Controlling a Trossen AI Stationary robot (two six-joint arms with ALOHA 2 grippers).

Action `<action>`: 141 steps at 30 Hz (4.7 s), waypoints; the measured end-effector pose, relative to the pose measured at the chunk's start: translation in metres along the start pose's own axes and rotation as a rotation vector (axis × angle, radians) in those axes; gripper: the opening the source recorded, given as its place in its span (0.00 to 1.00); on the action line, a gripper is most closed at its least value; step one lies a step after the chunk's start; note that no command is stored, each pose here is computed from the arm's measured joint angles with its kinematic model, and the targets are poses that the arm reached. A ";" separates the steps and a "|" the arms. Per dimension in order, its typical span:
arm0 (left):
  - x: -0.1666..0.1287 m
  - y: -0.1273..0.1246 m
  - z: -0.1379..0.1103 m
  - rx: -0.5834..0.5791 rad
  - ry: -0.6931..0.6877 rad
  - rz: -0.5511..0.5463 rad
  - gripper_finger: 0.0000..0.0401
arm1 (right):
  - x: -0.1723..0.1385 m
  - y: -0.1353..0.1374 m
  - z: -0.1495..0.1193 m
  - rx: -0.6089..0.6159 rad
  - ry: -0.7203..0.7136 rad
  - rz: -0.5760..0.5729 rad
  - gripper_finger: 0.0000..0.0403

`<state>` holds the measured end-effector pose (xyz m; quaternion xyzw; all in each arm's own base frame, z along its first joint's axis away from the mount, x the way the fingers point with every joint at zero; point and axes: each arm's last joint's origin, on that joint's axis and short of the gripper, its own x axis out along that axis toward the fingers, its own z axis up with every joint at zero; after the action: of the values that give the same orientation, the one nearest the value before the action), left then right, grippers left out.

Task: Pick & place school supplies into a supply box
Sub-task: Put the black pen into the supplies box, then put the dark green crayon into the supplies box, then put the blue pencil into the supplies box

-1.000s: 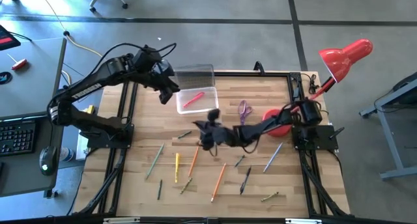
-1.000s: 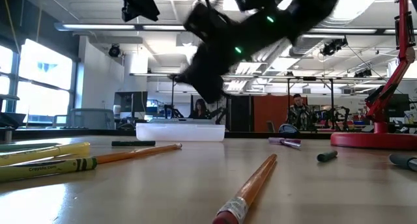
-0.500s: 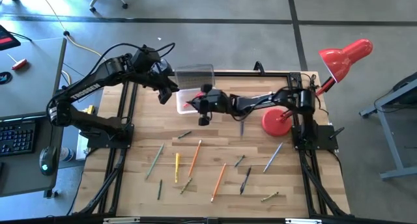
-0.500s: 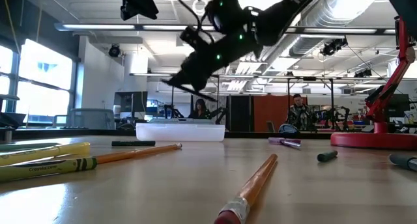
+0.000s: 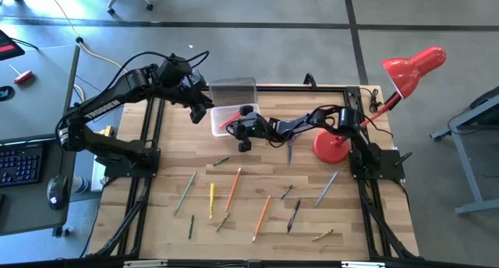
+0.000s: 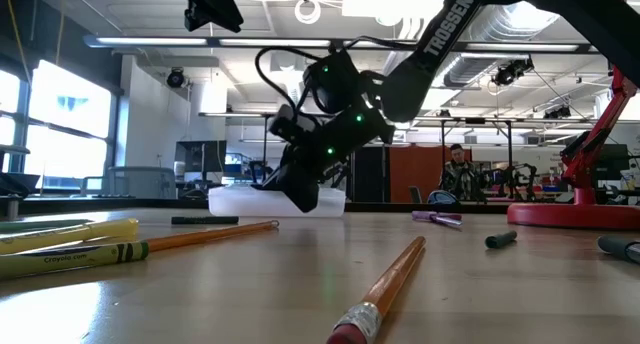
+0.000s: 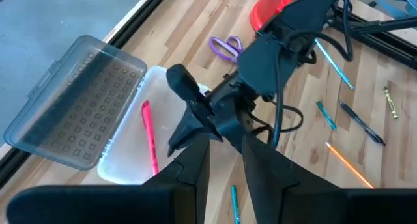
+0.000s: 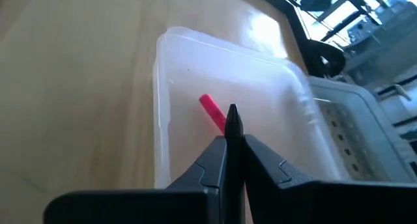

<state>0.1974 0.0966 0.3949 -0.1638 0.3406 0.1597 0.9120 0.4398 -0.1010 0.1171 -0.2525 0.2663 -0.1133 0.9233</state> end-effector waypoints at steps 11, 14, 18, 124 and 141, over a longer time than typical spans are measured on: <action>0.000 0.000 0.000 0.000 0.001 0.008 0.30 | 0.001 0.001 0.014 -0.034 -0.036 -0.052 0.15; 0.000 0.000 0.000 -0.001 0.003 0.008 0.30 | -0.002 0.005 0.027 -0.036 -0.074 -0.044 0.17; 0.000 0.000 -0.002 -0.003 0.017 0.009 0.30 | -0.012 0.019 0.057 0.035 -0.196 0.067 0.17; 0.000 0.001 -0.005 -0.016 0.054 0.036 0.30 | -0.127 0.020 0.099 -0.186 0.216 0.104 0.16; 0.000 0.002 -0.008 -0.029 0.073 0.067 0.30 | -0.290 0.125 0.056 -0.057 0.580 0.802 0.10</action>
<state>0.1919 0.0956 0.3892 -0.1713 0.3764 0.1892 0.8906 0.2383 0.1278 0.2182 -0.1134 0.5913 0.1928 0.7748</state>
